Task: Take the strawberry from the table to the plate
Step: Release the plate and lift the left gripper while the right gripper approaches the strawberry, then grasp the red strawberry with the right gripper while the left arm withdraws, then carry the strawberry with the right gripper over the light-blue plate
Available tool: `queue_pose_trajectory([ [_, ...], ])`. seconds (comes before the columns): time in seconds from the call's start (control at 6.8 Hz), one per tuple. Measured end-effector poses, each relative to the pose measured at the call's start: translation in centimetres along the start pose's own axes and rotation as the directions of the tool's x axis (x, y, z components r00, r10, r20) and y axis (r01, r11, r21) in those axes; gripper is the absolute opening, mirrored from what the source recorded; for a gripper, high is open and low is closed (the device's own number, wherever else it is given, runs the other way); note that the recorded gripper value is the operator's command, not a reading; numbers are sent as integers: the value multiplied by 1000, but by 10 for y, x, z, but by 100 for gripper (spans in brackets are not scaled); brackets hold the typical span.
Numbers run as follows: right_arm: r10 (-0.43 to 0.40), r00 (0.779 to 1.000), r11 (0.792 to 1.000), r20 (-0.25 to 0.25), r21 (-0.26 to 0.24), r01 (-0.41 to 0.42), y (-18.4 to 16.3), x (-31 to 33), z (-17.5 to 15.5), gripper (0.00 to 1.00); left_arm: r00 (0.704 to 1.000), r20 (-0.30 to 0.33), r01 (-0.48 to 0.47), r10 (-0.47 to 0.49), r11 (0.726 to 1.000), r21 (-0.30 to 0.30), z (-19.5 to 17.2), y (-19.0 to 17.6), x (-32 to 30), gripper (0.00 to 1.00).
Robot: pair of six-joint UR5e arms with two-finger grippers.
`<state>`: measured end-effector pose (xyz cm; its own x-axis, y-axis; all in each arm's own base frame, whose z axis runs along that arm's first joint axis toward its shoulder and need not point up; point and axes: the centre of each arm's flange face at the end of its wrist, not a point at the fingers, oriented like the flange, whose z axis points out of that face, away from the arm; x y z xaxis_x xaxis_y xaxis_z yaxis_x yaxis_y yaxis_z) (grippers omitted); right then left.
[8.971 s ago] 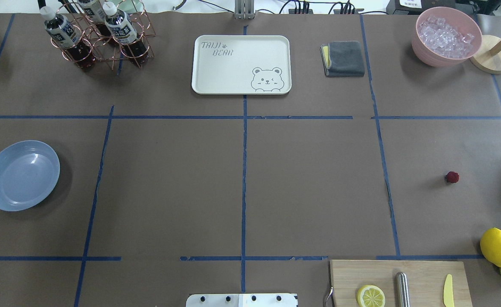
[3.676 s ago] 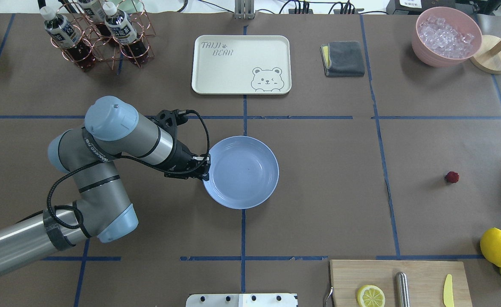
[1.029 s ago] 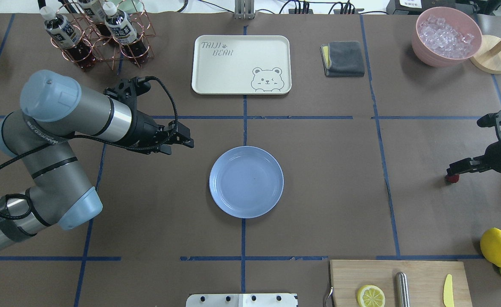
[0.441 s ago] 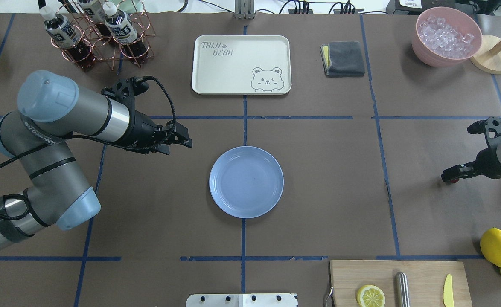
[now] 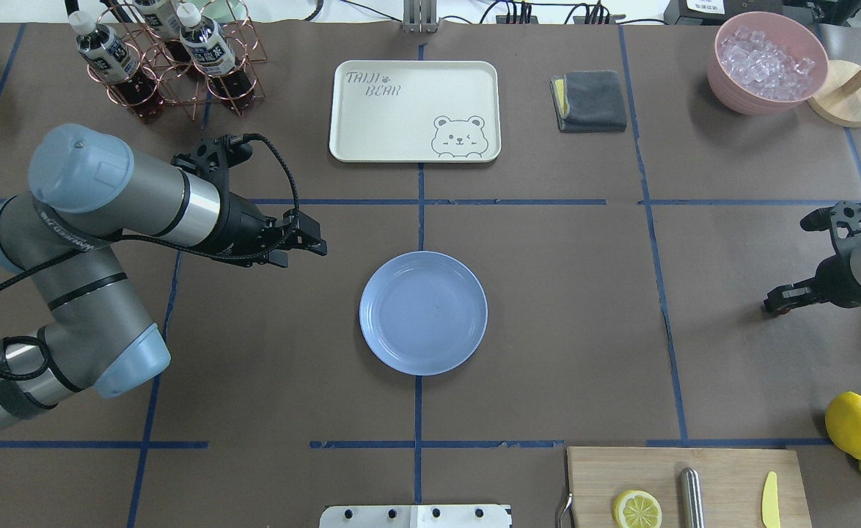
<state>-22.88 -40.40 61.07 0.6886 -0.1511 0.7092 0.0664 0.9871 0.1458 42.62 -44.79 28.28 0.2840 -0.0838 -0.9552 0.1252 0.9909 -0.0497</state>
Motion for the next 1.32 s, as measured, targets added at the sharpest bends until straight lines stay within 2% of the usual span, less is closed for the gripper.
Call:
queue_pose_trajectory([
  [0.29, -4, 1000, 1000, 20, 12, 4, -2, -11, -10, 0, 1000, -2, -10, 10, 1000, 2, -2, 0, 0, 73],
  [0.59, 60, 994, 997, 88, 43, -64, -13, -64, -42, 0, 996, 13, -87, 87, 996, 16, -17, -1, -21, 73],
  [0.88, 181, 963, 981, 200, 30, -190, -48, -183, -66, 0, 981, 70, -184, 181, 982, 44, -49, -7, -74, 73],
  [1.03, 229, 944, 971, 238, 10, -238, -63, -251, -74, 0, 972, 100, -217, 211, 975, 53, -63, -9, -98, 73],
  [1.18, 260, 933, 963, 250, -4, -268, -73, -317, -80, 0, 966, 121, -235, 227, 970, 58, -74, -10, -115, 73],
  [1.32, 283, 929, 957, 240, -7, -290, -78, -380, -82, 0, 964, 131, -240, 230, 969, 61, -78, -11, -123, 73],
])
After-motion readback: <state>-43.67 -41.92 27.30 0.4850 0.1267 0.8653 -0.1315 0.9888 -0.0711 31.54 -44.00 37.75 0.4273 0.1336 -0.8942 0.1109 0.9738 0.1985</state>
